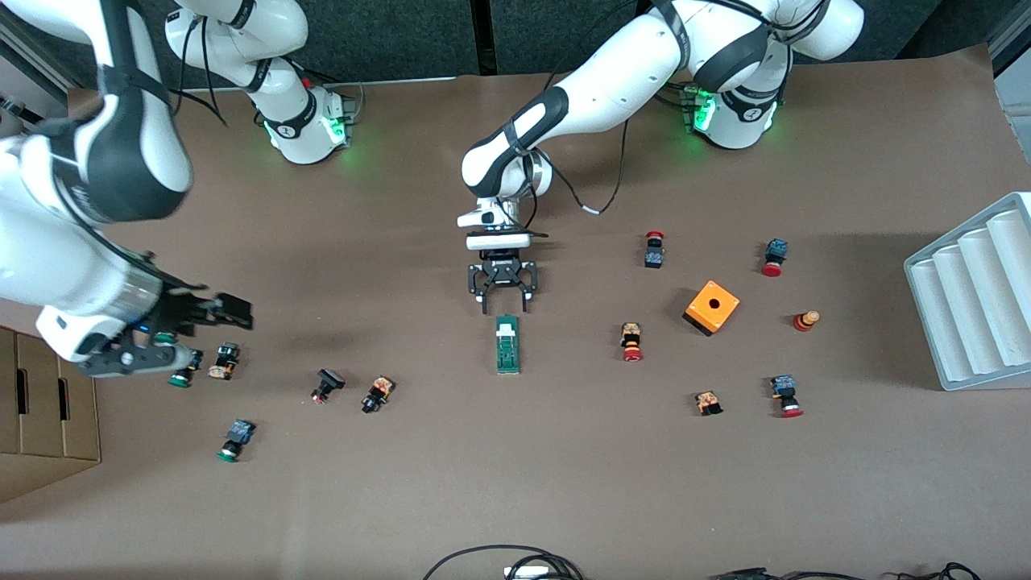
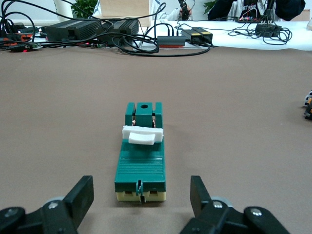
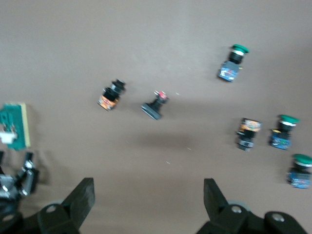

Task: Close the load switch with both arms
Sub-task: 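Reach the right gripper to the white lever while the left gripper holds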

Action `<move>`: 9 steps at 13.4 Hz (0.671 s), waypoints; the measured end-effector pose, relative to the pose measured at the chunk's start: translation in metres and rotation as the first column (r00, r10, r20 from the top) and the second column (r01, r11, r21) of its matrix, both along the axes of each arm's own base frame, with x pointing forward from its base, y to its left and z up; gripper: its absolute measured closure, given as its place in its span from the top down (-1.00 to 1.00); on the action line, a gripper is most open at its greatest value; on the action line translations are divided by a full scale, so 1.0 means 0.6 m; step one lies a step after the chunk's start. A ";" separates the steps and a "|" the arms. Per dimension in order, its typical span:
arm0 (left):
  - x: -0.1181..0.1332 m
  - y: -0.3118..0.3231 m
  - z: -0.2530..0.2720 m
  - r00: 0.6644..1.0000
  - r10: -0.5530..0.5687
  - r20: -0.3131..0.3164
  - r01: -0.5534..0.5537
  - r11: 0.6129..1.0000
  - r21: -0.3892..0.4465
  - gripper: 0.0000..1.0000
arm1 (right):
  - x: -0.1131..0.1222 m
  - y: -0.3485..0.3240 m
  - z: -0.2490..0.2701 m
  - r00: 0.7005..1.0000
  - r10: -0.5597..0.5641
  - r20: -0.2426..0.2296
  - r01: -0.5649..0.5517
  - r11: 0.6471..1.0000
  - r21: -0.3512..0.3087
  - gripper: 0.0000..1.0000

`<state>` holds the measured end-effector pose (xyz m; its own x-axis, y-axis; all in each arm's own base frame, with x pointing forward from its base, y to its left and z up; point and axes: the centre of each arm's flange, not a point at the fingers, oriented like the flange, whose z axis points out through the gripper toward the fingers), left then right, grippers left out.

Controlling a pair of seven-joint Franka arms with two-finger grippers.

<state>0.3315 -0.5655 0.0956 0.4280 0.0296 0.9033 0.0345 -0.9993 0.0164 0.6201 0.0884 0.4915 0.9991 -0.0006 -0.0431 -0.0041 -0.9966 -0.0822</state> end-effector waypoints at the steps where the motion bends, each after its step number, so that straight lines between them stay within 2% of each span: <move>1: 0.001 0.000 -0.003 1.000 -0.008 0.013 0.008 1.000 -0.011 0.76 | 0.006 0.034 -0.014 0.999 -0.037 0.008 0.037 0.999 0.007 1.00; 2: 0.003 0.002 -0.008 0.999 -0.015 0.031 0.016 1.000 -0.016 0.63 | 0.010 0.072 -0.029 0.997 -0.078 0.017 0.077 0.997 0.021 1.00; 4: 0.007 0.007 -0.018 0.999 -0.019 0.044 0.020 1.000 -0.015 0.60 | 0.017 0.148 -0.059 0.984 -0.178 0.031 0.175 0.983 0.062 1.00; 6: 0.007 0.010 -0.025 0.999 -0.020 0.044 0.021 1.000 -0.011 0.54 | 0.020 0.219 -0.091 0.957 -0.287 0.046 0.282 0.955 0.089 1.00; 7: 0.007 0.011 -0.027 0.999 -0.021 0.044 0.021 1.000 -0.009 0.54 | 0.019 0.257 -0.106 0.936 -0.350 0.045 0.344 0.934 0.096 1.00; 9: 0.007 0.012 -0.032 0.999 -0.026 0.048 0.026 1.000 -0.004 0.53 | 0.013 0.326 -0.137 0.873 -0.487 0.032 0.482 0.870 0.104 1.00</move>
